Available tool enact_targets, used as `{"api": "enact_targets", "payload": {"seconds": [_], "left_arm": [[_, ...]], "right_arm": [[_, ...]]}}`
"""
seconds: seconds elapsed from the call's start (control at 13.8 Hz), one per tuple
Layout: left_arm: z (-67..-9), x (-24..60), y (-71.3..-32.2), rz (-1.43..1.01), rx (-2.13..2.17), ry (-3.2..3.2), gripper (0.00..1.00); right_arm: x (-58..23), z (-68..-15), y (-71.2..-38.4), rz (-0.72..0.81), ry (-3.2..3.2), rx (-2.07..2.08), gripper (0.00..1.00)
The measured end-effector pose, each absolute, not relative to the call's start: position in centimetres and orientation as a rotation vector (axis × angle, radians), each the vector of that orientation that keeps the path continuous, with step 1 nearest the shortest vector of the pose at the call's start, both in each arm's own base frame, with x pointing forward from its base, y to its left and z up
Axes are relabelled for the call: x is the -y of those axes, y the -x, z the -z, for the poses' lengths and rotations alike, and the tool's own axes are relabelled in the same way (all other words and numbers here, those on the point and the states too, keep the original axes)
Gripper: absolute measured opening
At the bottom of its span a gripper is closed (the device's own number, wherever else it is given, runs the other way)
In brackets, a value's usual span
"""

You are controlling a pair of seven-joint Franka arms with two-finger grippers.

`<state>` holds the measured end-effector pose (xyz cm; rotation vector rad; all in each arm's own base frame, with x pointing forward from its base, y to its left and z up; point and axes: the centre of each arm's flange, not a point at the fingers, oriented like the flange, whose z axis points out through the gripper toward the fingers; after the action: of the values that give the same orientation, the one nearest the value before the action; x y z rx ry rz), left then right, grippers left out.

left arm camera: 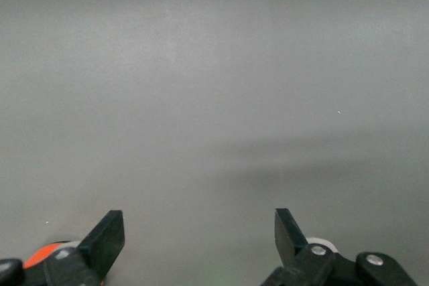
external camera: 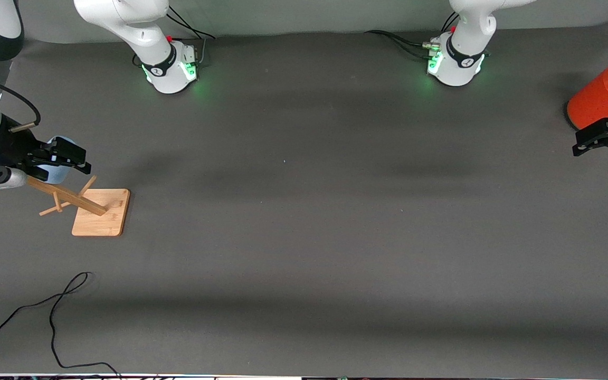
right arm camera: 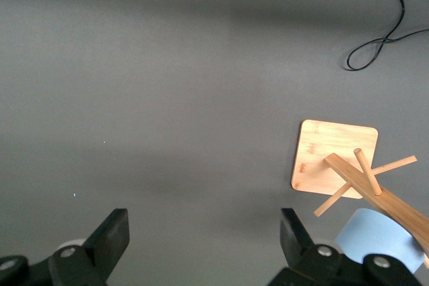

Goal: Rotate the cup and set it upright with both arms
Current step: 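Move the right gripper onto the light blue cup on the wooden stand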

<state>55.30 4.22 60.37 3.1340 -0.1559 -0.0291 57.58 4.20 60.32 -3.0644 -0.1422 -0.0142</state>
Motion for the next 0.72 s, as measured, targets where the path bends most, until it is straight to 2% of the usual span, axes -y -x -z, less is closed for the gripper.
{"api": "enact_targets", "payload": {"seconds": [0.72], "left_arm": [[-61.4,-2.7,-54.9,0.004,0.193,-3.133,1.0]], "right_arm": [[-5.0,-60.0,-57.3,-0.026,3.068,0.065,1.0]]}}
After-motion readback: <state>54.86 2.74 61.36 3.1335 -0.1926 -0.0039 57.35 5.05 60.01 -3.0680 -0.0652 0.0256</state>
